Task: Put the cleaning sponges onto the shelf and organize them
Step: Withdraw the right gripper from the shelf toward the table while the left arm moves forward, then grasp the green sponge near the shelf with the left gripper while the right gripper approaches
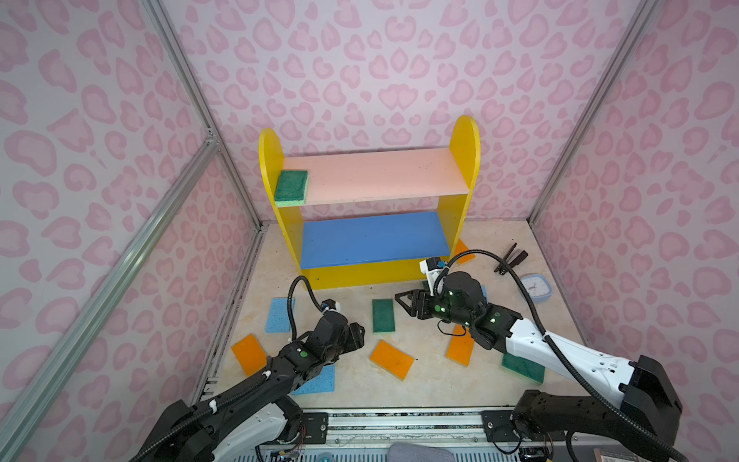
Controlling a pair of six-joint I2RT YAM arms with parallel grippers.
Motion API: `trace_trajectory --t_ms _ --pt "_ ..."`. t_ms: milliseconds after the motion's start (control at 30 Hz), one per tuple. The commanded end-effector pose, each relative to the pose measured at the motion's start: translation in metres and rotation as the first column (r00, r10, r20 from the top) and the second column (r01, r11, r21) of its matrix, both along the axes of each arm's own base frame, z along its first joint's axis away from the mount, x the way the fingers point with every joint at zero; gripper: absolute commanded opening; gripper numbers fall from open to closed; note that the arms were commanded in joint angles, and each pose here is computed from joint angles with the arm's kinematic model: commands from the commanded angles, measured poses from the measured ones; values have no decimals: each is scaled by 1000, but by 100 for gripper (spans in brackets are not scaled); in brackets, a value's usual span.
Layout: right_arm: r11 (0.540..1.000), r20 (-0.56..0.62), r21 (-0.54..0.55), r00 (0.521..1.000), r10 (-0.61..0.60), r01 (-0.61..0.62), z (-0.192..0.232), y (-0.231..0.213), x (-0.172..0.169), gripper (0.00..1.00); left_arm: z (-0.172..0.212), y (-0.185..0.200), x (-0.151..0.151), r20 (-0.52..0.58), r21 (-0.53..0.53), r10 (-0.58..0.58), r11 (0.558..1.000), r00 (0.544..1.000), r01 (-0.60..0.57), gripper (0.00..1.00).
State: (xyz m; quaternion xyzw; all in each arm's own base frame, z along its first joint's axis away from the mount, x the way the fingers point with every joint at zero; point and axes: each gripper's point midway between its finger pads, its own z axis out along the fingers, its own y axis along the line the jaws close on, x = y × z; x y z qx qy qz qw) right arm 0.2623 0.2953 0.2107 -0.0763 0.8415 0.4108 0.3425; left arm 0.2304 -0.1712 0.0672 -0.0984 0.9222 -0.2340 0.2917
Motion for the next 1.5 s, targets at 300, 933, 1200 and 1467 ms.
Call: trace_trajectory --t_ms 300,933,1200,1467 --pt "994 -100 -36 990 -104 101 -49 -58 13 59 -7 -36 32 -13 -38 -10 999 1000 10 73" --pt "993 -126 -24 985 -120 118 -62 -67 18 59 -29 -51 47 -68 -36 13 999 998 -15 56" --pt "993 -130 -23 985 -116 114 -63 -67 15 59 -36 -57 50 -90 -39 10 999 996 -13 40" --pt "995 -142 -14 985 -102 101 -61 -65 11 60 -33 -61 53 -86 -55 11 998 996 -16 4"
